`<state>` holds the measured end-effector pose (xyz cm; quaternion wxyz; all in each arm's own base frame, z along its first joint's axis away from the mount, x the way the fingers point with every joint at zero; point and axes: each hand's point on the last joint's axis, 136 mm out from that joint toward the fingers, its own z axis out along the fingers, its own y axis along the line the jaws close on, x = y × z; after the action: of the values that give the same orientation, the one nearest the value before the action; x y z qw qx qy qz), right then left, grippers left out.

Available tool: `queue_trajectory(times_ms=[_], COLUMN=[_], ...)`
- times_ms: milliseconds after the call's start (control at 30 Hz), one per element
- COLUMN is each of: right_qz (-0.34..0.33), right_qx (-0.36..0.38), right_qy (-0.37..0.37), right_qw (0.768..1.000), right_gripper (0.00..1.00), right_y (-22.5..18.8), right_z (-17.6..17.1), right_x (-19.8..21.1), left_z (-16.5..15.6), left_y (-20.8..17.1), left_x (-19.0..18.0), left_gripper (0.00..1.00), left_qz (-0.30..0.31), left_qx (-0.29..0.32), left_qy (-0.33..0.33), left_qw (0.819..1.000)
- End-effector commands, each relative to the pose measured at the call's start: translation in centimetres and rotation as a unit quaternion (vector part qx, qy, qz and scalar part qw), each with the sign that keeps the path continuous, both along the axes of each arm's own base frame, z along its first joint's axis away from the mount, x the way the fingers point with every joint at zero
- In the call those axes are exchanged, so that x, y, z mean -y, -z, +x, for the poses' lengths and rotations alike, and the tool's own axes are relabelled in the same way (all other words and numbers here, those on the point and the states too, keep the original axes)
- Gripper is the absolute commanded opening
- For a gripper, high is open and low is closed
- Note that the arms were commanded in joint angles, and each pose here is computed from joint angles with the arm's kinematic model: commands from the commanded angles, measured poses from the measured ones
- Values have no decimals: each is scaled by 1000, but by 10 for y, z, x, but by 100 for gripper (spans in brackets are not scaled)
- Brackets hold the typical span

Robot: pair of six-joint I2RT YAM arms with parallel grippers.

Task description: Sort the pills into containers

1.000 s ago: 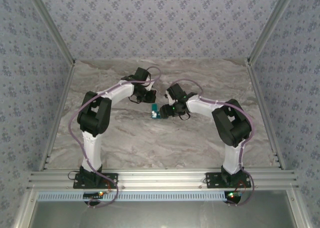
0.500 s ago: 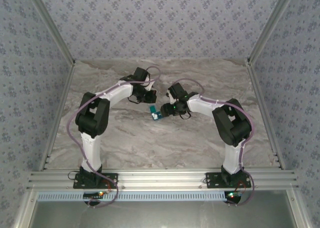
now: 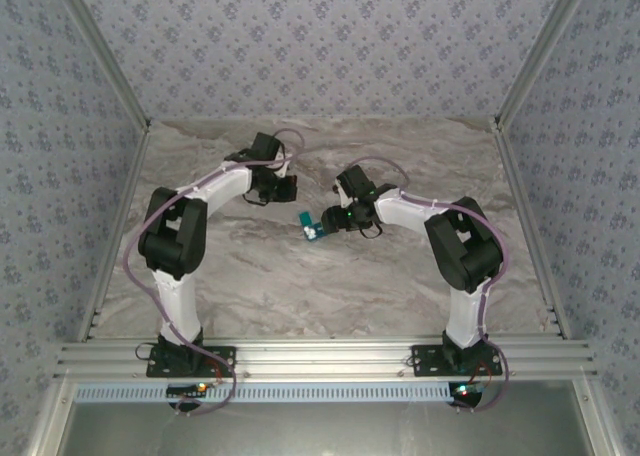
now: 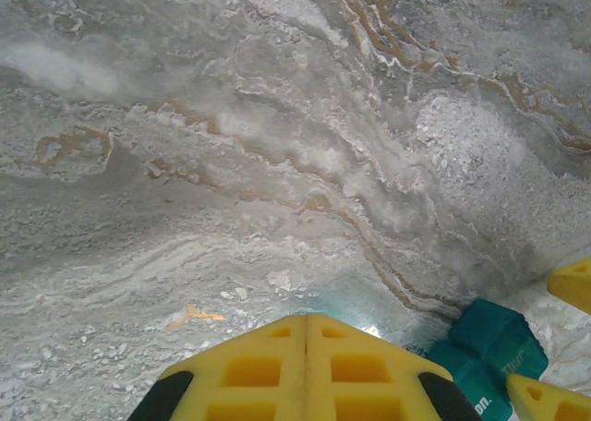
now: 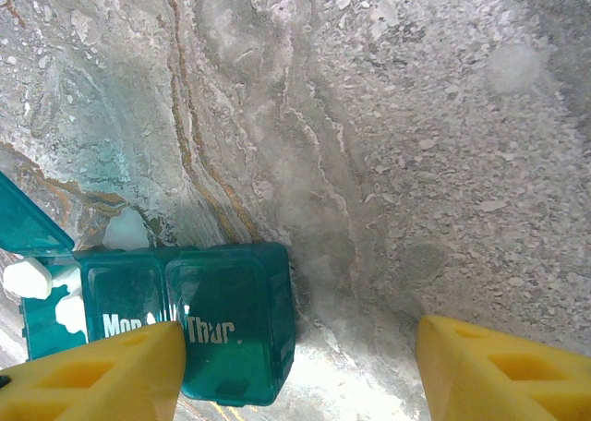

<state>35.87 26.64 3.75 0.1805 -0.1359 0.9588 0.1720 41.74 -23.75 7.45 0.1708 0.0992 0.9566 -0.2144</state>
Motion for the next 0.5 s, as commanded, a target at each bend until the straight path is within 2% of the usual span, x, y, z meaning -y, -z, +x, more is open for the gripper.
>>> queue_trajectory(times_ms=[0, 467], right_qz=[-13, -12], right_qx=[-21, -22], right_qy=[15, 17], right_qw=[1000, 1000], right_gripper=[68, 68], right_y=[16, 17], right_z=[-4, -3], right_x=[8, 8], left_z=[-7, -22], left_y=[6, 16], left_x=[7, 21], left_gripper=[0, 0], left_qz=[-11, -45], left_qx=[-22, -73], left_qy=[8, 33], left_qw=[1000, 996])
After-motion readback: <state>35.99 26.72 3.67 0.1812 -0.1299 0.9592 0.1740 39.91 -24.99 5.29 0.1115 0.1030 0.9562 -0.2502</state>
